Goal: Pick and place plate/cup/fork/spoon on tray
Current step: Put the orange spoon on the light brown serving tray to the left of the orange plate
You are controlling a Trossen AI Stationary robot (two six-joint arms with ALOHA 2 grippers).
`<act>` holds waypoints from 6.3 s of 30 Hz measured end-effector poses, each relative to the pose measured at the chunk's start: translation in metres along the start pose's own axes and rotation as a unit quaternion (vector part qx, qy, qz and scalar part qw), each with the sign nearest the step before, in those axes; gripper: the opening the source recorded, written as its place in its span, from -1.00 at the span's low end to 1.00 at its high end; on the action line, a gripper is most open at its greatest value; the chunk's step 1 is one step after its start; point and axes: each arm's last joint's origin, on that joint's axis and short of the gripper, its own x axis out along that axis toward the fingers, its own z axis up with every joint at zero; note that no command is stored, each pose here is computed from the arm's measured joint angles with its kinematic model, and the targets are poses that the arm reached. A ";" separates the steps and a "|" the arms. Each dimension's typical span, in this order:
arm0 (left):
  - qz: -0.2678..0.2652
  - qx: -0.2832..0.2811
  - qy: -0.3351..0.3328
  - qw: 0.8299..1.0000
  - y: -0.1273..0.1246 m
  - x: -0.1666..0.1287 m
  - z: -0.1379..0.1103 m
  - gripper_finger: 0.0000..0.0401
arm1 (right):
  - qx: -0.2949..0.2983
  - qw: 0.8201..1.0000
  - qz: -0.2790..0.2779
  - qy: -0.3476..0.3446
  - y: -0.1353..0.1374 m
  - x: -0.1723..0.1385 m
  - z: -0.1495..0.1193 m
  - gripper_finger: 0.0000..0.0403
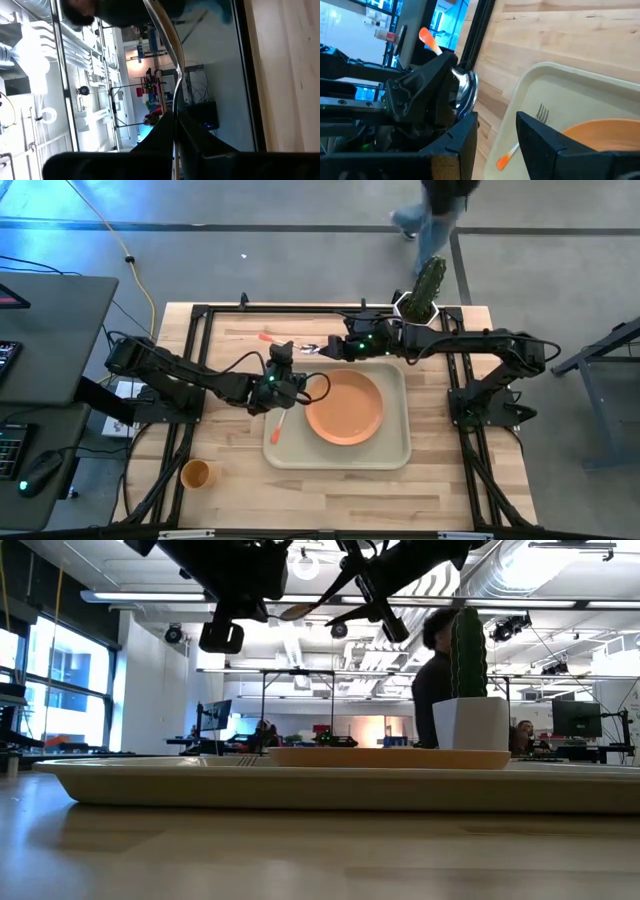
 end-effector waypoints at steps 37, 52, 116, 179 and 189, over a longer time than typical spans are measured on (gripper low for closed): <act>0.005 -0.036 -0.040 0.999 0.021 0.027 0.003 -1.00 | 0.041 0.999 0.013 -0.034 -0.005 -0.007 0.025 -0.55; -0.016 -0.186 -0.077 0.979 0.020 0.027 0.005 -0.83 | -0.037 0.998 -0.028 -0.030 -0.016 -0.009 0.032 -0.99; -0.620 -0.636 -0.167 0.428 0.022 0.103 -0.003 -0.38 | -0.443 0.878 -0.016 0.181 -0.025 -0.047 0.005 -1.00; -0.444 -0.811 0.195 0.327 -0.118 -0.008 -0.025 -0.99 | -0.336 0.912 -0.193 0.134 -0.024 -0.049 -0.027 -0.41; -0.468 -0.807 0.186 0.310 -0.128 -0.010 -0.014 -0.99 | -0.326 0.913 -0.199 0.141 -0.025 -0.050 -0.029 -0.41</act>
